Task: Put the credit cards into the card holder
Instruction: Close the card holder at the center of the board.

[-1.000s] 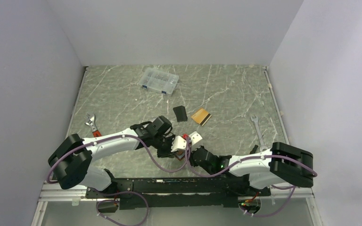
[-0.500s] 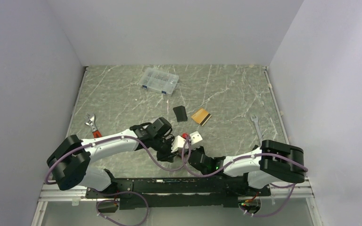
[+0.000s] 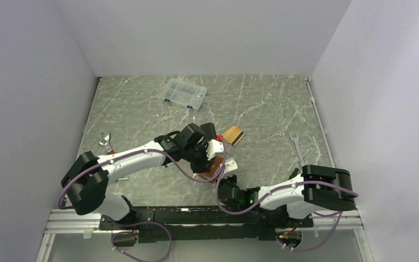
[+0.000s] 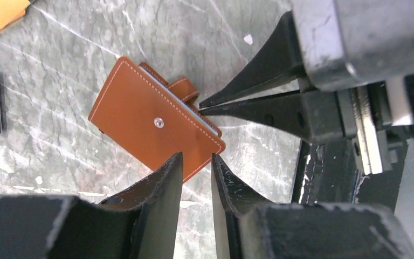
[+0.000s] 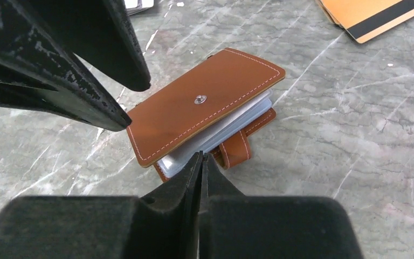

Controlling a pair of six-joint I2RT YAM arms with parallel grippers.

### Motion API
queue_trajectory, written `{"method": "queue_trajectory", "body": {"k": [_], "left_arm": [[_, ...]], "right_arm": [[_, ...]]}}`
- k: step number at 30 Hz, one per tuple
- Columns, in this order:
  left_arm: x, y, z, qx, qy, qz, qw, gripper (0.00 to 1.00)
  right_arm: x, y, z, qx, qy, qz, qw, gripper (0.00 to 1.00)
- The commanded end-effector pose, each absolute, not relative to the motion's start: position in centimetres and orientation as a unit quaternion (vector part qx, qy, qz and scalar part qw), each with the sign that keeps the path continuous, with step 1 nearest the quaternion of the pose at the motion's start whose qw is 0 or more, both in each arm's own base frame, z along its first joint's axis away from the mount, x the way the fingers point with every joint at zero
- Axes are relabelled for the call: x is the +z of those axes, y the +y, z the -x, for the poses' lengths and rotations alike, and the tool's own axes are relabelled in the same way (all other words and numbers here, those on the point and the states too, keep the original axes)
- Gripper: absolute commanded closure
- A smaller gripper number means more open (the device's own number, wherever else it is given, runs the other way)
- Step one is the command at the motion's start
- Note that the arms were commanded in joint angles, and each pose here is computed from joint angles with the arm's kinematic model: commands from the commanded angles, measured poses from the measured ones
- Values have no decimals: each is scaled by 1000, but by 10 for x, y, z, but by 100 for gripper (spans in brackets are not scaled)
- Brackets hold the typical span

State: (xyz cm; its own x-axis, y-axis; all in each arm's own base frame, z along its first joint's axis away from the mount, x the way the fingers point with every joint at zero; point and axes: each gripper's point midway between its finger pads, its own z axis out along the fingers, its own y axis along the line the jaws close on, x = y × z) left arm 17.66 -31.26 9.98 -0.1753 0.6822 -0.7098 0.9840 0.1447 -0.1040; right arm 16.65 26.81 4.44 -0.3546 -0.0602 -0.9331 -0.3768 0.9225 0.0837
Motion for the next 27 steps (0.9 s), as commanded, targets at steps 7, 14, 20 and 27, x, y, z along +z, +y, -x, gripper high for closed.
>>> {"method": "queue_trajectory", "body": {"k": [7,14,20,27], "left_arm": [[117,-351,-166,-276,725,-571,269,61],[96,-358,-166,-203,734,-589,272,58],[75,-346,-184,-127,731,-611,275,60],[88,-332,-200,-94,726,-613,297,66]], "right_arm": [[54,226,-163,177,807,46,561,54],[62,191,-157,238,798,-41,552,53],[63,181,-156,249,791,-52,557,48],[60,186,-155,236,797,-31,555,41]]}}
